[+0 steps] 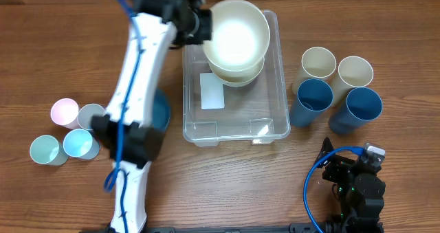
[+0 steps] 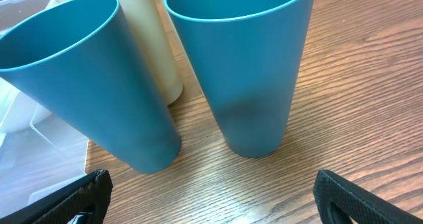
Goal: Pack container
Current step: 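Carry the second cream bowl into the bin, stacking it on the first, then move the left gripper to the teal bowl and grasp its rim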
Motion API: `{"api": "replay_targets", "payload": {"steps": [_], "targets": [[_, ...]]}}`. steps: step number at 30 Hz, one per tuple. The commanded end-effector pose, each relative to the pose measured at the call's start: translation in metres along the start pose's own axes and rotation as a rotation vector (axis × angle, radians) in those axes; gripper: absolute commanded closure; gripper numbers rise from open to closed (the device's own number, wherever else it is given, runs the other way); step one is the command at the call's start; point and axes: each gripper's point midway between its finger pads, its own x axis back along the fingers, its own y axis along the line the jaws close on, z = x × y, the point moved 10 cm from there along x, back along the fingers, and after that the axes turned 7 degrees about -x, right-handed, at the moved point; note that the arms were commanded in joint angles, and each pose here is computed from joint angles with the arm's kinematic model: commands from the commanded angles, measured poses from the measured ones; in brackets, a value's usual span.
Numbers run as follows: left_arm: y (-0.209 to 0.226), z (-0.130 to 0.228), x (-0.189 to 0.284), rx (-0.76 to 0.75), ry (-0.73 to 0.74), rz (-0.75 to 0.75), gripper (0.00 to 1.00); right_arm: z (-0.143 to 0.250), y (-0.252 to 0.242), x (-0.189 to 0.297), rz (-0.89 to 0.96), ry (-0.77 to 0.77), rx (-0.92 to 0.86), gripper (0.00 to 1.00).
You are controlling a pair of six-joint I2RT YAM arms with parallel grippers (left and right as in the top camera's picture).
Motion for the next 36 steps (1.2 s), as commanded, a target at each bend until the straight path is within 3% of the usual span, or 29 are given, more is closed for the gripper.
{"api": "replay_targets", "payload": {"steps": [1,5,9,15,18,22,28,36], "targets": [[0.002,-0.003,-0.045,0.094,0.057,-0.021,0.96,0.005,-0.002,-0.002,0.012,0.007,-0.006,0.00],[0.006,-0.002,-0.086,0.139,0.114,-0.009,0.96,0.005,-0.002,-0.002,0.012,0.007,-0.006,0.00],[0.007,-0.002,-0.093,0.144,0.122,-0.012,0.95,0.005,-0.002,-0.002,0.012,0.007,-0.006,0.00],[0.007,-0.007,-0.082,0.148,0.090,0.002,0.69,0.005,-0.002,-0.002,0.012,0.007,-0.006,0.00],[0.008,-0.011,-0.055,0.150,0.051,0.029,0.58,0.005,-0.002,-0.002,0.012,0.007,-0.006,0.00],[0.007,-0.009,0.000,0.079,-0.018,0.033,0.58,0.005,-0.002,-0.002,0.012,0.007,-0.006,0.00],[0.011,0.021,0.087,-0.004,-0.079,-0.182,0.53,0.005,-0.002,-0.002,0.012,0.007,-0.006,0.00],[0.011,0.030,0.114,-0.063,-0.117,-0.173,0.46,0.005,-0.002,-0.002,0.012,0.007,-0.006,0.00]]}}
